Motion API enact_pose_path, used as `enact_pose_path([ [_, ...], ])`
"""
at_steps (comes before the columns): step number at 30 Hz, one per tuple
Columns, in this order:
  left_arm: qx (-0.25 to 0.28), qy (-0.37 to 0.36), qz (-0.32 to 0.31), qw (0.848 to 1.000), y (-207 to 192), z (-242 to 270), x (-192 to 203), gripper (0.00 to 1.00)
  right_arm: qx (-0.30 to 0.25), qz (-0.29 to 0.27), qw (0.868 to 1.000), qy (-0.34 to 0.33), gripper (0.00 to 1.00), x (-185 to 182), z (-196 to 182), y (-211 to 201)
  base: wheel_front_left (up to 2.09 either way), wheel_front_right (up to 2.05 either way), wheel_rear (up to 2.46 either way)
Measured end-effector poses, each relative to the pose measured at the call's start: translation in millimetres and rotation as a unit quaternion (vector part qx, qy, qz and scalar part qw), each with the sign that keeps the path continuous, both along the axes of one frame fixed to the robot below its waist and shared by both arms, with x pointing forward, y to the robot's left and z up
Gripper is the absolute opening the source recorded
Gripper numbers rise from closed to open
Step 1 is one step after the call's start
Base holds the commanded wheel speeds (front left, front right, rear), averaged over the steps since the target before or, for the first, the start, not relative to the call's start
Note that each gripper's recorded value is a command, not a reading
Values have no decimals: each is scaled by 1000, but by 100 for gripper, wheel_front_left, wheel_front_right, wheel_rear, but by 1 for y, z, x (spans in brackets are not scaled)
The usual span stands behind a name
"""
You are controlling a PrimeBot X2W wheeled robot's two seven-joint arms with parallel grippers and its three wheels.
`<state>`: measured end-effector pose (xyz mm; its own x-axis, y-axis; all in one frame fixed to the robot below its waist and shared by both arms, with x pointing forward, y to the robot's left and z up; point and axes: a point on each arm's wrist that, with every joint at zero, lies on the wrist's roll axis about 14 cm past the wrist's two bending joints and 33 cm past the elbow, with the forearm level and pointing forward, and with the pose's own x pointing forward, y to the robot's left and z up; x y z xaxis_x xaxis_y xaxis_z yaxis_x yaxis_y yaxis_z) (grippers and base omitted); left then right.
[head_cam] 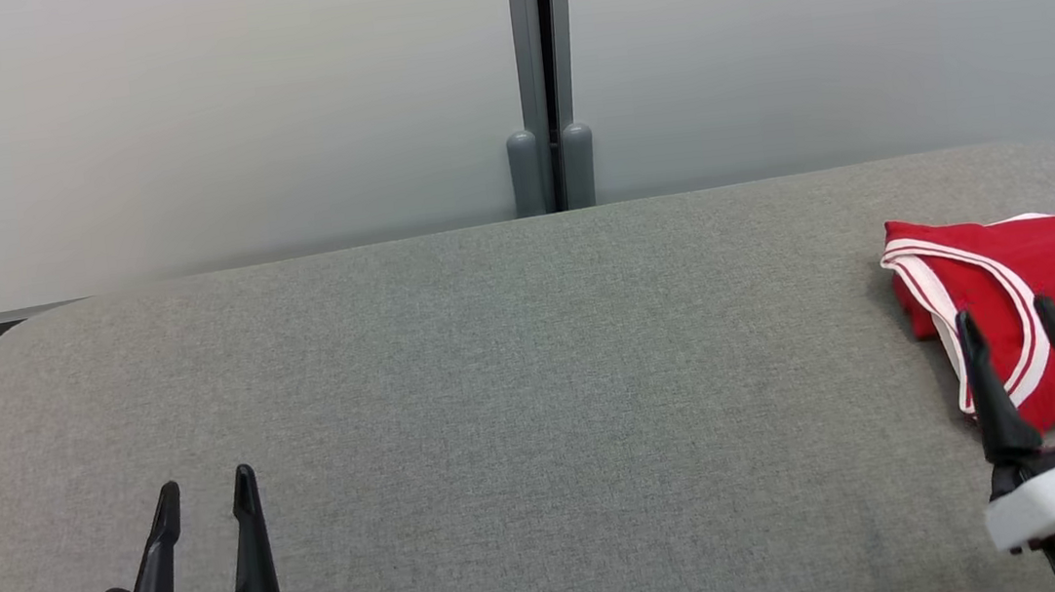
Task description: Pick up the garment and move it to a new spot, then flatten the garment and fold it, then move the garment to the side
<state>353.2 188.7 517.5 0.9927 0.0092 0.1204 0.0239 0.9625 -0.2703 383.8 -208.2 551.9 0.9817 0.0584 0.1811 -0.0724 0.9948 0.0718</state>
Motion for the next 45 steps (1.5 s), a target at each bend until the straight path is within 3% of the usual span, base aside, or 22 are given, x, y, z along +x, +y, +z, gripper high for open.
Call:
enact_pose_path([
  [8, 21, 23, 1, 999, -1, -16, -10, 100, 17, 19, 999, 34, 100, -21, -30, 13, 0, 0, 0],
  [32, 40, 26, -4, 999, -3, -19, -13, 100, 18, 32, 999, 26, 100, -23, -27, 25, 0, 0, 0],
  [33, 38, 25, -3, 999, -2, -18, -14, 0, 18, 32, 999, 26, 0, -23, -27, 25, 0, 0, 0],
  [38, 26, 59, -4, 998, -4, -38, -20, 0, 33, 30, 997, 58, 0, -30, -48, 29, 0, 0, 0],
  [45, -36, 78, 8, 996, 1, -45, -19, 0, 97, 18, 992, 77, 0, -29, -53, 23, 0, 0, 0],
])
